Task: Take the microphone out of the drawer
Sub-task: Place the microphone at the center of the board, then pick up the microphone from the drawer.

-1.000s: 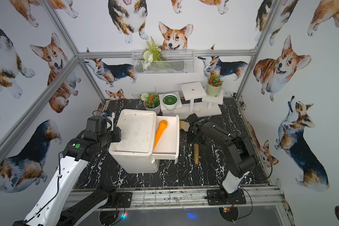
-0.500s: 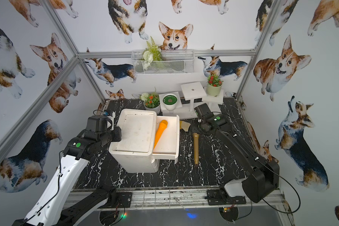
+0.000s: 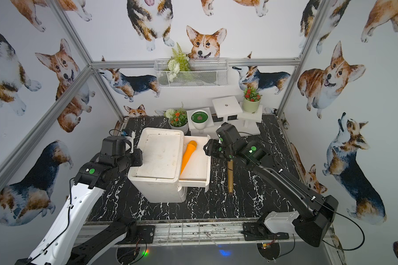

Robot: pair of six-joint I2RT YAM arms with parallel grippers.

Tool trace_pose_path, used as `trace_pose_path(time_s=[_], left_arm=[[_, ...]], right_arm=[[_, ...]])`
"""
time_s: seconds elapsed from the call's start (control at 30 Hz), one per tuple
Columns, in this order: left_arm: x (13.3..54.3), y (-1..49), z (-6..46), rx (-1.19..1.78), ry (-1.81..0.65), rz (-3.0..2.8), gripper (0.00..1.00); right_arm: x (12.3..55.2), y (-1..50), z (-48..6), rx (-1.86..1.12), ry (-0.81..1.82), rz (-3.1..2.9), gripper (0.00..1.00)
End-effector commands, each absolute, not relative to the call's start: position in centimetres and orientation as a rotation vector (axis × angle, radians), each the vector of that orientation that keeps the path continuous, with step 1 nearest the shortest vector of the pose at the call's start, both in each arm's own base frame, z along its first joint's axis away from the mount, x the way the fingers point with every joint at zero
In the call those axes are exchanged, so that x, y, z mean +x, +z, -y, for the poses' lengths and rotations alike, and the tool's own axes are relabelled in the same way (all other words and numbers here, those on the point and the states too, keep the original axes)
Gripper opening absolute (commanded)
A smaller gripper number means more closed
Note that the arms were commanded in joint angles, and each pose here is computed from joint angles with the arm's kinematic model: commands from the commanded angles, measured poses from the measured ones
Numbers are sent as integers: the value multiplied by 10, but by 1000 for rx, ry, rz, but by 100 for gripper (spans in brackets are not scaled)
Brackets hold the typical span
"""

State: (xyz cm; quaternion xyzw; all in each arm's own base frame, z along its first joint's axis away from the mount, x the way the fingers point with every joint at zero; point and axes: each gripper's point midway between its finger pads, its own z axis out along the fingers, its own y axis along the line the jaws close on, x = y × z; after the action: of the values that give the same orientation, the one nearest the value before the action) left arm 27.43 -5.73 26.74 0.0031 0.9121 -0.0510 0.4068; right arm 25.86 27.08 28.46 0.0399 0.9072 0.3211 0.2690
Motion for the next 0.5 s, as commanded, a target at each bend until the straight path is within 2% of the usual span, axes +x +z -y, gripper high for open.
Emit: trace_pose_path(time_s=[0.0, 0.2, 0.47], left_arm=[[279, 274, 67, -14, -211, -2268, 1], [278, 275, 67, -12, -211, -2264, 1], [278, 275, 67, -14, -212, -2262, 1]], right_arm=[[268, 302, -299, 163, 983, -2358, 59], [273, 288, -323, 221, 969, -2364, 58], [283, 270, -324, 368, 946, -2346, 57]])
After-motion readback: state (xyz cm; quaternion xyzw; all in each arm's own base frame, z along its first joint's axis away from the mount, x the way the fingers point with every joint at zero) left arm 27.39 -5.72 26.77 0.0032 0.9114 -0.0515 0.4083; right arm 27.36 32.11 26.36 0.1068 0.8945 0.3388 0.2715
